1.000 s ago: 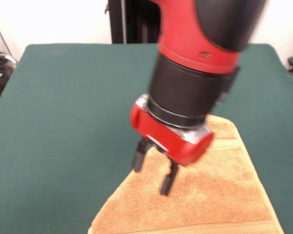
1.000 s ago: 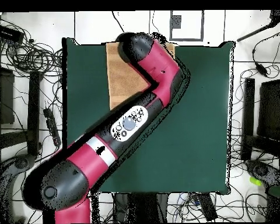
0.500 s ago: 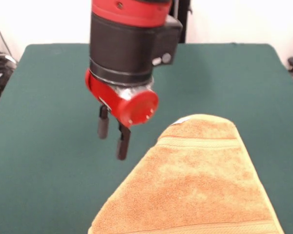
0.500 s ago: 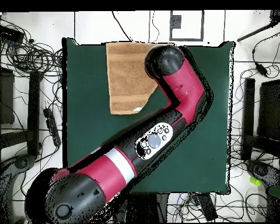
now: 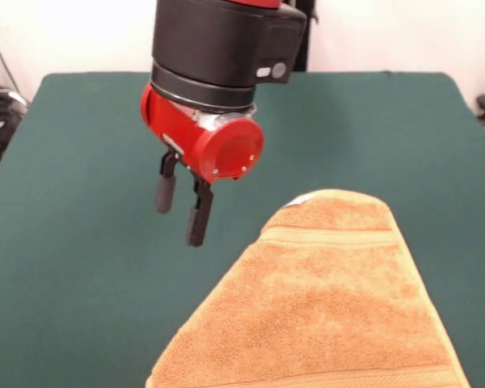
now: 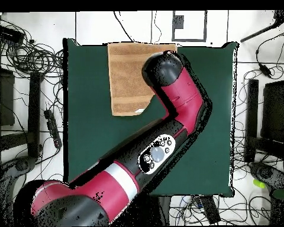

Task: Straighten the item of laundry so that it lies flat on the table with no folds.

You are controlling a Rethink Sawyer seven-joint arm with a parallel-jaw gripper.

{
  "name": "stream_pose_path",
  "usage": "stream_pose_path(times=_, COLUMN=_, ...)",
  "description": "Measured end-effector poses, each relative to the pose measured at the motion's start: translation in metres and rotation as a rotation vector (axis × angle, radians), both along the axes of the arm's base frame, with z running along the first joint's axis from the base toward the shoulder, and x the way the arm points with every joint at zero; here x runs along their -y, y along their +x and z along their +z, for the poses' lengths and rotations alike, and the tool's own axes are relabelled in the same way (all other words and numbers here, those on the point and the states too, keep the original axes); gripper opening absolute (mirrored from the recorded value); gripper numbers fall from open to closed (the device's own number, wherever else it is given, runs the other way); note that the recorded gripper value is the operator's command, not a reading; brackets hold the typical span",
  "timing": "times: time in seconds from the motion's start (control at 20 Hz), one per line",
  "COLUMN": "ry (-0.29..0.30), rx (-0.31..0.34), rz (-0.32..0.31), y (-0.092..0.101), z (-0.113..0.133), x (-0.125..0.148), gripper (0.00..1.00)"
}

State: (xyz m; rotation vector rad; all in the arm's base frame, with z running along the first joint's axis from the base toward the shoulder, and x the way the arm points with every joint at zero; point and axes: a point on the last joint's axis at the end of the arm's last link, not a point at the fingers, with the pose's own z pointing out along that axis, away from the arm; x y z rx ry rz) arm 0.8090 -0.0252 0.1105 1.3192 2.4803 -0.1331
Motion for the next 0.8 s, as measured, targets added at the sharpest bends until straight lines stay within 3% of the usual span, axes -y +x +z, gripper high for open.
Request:
stream_pose_path(times=0.55, ry=-0.069, rx=0.062, rz=0.089, y=0.006, z=-0.022, x=-0.022, gripper=1.0)
stream_pose_path(times=0.8, ry=-0.066, rx=0.073, rz=0.101, y=0.002, z=-0.036, x=-0.012, gripper=1.0)
